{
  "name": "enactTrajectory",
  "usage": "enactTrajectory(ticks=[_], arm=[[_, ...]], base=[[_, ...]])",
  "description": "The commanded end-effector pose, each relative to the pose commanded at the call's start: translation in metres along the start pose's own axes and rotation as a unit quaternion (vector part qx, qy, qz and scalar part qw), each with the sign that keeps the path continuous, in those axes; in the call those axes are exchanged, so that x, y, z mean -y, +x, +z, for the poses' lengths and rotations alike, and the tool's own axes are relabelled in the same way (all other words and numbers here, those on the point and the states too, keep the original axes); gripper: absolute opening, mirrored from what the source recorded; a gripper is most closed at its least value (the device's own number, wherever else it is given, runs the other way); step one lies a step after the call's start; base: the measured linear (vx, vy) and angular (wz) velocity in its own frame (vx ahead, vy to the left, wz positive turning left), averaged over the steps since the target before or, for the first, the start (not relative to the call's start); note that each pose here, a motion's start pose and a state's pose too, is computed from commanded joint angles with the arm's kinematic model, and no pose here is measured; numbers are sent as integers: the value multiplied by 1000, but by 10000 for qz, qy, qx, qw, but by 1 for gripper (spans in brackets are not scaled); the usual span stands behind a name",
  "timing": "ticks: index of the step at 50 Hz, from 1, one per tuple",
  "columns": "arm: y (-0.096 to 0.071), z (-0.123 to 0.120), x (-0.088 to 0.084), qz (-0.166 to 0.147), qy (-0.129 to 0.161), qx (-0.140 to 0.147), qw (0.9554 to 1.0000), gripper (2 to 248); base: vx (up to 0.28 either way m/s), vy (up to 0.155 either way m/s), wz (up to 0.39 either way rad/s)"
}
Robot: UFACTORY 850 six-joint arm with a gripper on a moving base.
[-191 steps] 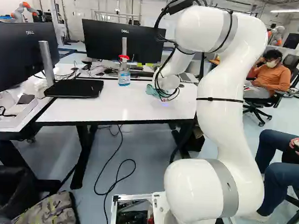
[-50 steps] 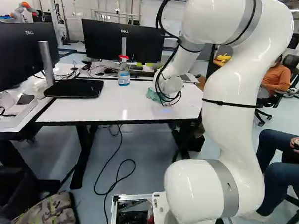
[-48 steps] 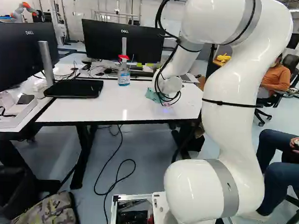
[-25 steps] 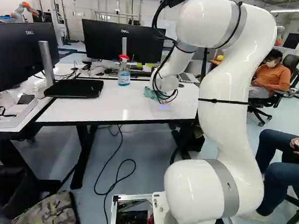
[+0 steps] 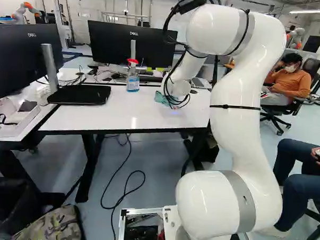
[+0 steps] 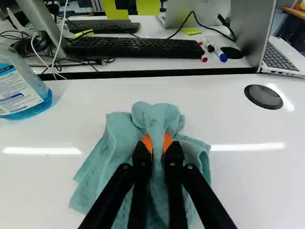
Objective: Clean the table with the green towel
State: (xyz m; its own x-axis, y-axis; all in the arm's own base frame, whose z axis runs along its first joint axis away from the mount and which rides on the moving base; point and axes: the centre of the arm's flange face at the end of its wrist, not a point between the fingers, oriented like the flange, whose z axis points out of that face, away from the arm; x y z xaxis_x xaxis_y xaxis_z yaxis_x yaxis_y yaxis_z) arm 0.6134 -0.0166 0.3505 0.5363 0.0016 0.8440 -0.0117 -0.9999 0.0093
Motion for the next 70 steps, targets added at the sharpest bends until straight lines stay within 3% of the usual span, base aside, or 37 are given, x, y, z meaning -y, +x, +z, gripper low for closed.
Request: enactTrajectory(ticks=[17, 35, 70], arm=[[12, -13, 1, -8, 9, -12, 10000, 43], [12, -39, 14, -71, 92, 500, 9987, 43], [9, -102, 37, -227, 258, 1286, 9911, 43]], base=[[0, 0, 0], [0, 0, 0], [0, 0, 0]])
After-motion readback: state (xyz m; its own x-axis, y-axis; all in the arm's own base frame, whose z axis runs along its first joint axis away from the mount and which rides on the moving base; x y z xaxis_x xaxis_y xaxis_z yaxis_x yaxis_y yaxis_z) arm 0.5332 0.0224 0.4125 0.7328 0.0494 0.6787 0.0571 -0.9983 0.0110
